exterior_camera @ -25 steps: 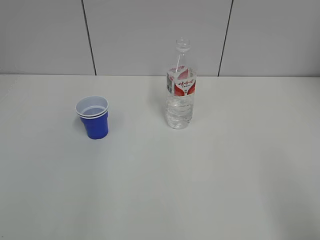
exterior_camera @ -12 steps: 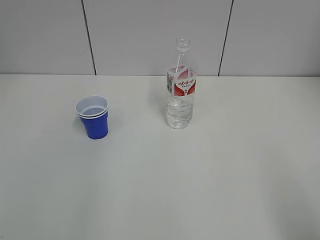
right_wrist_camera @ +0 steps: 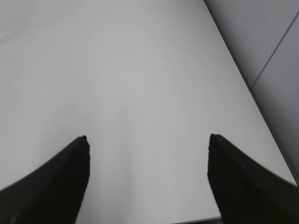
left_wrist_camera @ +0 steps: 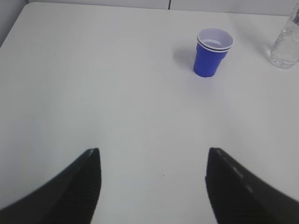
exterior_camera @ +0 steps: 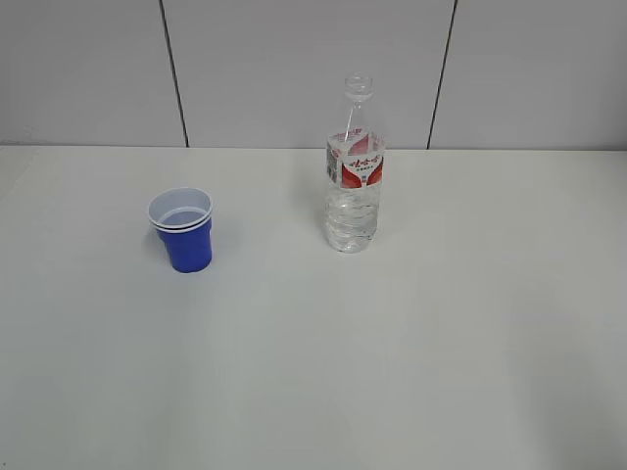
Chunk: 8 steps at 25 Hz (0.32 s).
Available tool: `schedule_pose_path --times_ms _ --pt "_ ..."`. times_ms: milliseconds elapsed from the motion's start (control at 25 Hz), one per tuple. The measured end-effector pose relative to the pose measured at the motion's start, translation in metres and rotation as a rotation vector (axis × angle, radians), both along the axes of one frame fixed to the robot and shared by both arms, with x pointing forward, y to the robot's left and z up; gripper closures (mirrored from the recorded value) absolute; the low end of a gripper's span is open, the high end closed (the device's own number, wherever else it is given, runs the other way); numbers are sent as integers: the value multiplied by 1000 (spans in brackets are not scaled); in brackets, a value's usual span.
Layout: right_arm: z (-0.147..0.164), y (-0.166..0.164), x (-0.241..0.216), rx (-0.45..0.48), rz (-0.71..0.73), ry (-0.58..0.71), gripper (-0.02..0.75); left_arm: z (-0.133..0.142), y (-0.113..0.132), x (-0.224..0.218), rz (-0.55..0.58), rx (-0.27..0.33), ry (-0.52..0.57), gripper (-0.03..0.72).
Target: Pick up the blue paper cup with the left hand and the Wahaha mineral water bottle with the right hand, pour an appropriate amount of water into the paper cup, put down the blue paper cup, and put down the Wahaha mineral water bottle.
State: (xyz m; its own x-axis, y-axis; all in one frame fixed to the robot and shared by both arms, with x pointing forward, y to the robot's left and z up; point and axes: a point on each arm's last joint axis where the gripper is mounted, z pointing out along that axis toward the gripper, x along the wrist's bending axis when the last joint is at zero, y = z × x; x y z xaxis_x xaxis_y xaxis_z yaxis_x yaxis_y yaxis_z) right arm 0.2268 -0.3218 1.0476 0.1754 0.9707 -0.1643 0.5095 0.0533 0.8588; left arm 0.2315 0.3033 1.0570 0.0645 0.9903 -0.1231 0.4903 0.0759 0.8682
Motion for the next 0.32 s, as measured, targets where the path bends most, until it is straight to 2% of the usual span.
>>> schedule_pose_path --times_ms 320 --pt "0 0 0 0 0 0 150 0 0 0 0 0 0 156"
